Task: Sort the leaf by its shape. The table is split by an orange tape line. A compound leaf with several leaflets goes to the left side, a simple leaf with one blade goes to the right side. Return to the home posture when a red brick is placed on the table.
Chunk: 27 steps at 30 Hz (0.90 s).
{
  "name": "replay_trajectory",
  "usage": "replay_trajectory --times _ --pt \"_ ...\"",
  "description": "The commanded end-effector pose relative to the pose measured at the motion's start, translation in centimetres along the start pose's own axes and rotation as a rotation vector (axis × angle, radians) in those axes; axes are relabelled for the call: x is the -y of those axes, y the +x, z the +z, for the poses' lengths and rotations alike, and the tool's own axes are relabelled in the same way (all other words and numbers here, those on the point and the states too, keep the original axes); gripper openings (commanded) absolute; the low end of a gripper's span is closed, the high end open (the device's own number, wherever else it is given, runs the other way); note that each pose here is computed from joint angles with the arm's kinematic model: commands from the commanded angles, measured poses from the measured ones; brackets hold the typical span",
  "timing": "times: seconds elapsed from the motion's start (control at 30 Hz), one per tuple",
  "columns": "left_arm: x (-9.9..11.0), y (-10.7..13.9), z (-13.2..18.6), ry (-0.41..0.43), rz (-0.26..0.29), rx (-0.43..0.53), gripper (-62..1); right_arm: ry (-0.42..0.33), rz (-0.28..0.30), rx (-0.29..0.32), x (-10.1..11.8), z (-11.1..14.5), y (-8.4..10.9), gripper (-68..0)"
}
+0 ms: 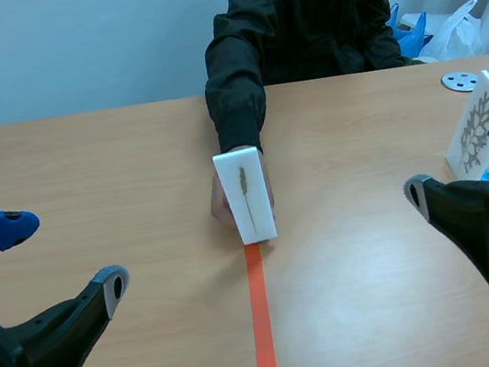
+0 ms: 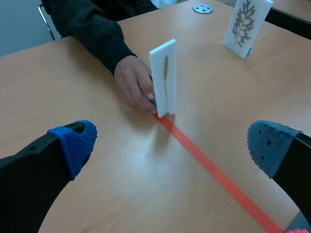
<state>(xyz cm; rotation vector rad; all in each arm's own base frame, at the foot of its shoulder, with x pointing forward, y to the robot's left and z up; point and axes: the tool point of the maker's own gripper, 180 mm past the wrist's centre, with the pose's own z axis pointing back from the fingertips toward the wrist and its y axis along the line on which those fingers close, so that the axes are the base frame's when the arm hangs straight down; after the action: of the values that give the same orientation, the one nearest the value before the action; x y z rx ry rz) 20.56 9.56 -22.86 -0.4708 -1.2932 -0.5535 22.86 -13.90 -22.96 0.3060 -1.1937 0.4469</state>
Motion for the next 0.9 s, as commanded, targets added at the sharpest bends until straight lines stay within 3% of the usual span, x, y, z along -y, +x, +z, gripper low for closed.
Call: replay_trajectory --times 0.0,0.87 --pt "0.29 0.90 -0.10 -0.006 0.003 0.033 1.4 -0.006 0.012 0.032 0.24 -0.05 0.80 0.4" --pt "0.29 0.90 -0.10 -0.006 0.003 0.033 1.4 -0.022 0.016 0.035 0.51 -0.07 0.87 0.4"
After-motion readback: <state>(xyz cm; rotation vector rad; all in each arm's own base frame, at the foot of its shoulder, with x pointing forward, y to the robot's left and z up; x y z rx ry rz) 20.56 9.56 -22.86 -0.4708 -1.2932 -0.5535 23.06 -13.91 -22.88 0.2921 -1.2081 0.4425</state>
